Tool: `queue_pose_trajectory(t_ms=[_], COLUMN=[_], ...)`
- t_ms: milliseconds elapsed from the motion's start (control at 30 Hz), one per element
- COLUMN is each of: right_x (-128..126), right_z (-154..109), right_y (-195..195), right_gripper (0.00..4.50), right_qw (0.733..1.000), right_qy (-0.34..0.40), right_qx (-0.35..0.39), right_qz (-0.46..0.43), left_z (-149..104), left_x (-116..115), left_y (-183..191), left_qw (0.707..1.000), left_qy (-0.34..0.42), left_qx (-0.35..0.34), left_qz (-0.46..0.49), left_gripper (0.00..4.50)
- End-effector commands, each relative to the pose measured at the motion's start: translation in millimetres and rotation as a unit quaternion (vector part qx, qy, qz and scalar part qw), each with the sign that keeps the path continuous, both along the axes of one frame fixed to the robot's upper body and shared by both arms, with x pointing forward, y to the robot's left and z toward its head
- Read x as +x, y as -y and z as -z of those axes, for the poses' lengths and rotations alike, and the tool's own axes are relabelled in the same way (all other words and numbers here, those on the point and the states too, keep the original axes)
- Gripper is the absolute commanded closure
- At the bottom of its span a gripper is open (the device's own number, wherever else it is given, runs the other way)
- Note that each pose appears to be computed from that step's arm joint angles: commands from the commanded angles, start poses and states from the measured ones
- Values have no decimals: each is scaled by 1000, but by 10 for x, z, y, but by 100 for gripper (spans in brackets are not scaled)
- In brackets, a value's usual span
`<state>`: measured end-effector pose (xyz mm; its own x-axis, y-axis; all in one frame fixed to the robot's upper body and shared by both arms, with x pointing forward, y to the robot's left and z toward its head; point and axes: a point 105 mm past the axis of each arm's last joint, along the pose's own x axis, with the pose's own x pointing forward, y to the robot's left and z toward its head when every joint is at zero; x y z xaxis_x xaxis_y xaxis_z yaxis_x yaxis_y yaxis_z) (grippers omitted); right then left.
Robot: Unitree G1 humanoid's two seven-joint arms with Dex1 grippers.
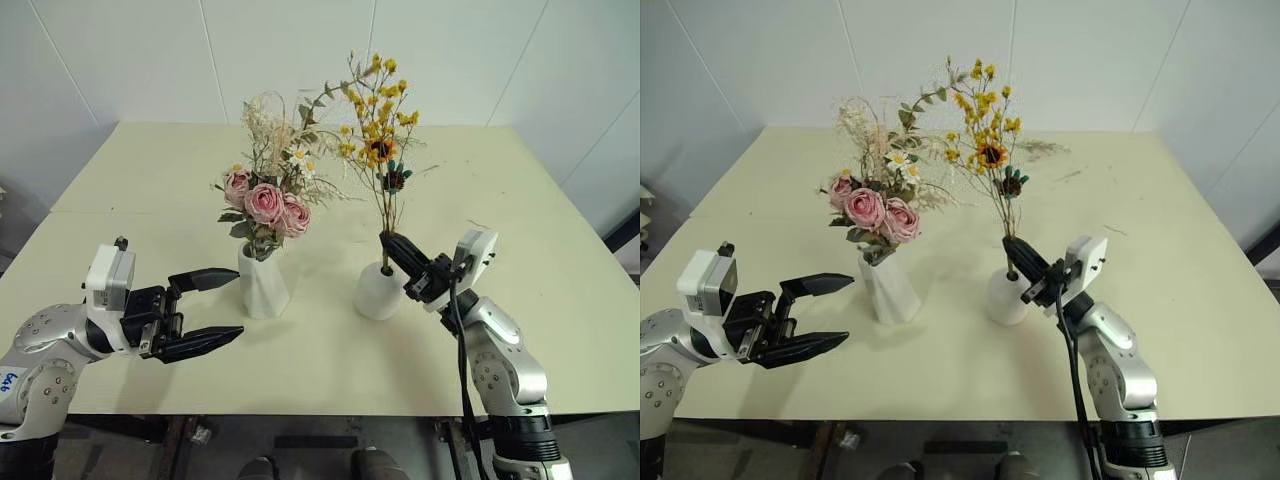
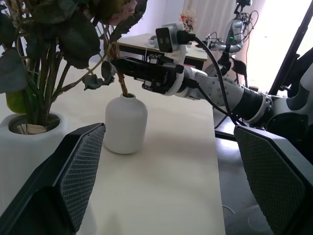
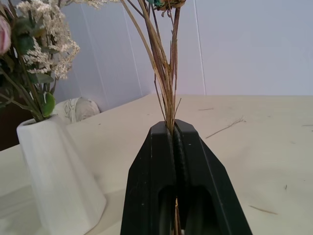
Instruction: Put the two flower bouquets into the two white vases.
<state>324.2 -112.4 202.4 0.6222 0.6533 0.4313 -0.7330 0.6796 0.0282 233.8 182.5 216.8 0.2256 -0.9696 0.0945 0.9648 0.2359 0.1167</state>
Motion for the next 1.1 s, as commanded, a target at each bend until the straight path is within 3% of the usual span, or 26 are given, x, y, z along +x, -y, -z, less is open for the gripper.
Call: queue_pose_trajectory(t_ms=[33,967,1100], right_x=[-29,-158,-156], right_z=[-100,92,105], right_y=[-27,38,34], right_gripper=[448,448,346], right_qw=[1000,998,998], right_qy=[29,9,10], right_qx=[5,-55,-59], right_qz=[-6,-6,-7], left_z=[-55,-56,-57], left_x=[-11,22,29], left_y=[-4,15,22], left_qw=[1000,1000,1000], left_qy=[18,21,22], left_qx=[5,5,5], left_qz=[3,6,7], left_gripper=[0,0,0])
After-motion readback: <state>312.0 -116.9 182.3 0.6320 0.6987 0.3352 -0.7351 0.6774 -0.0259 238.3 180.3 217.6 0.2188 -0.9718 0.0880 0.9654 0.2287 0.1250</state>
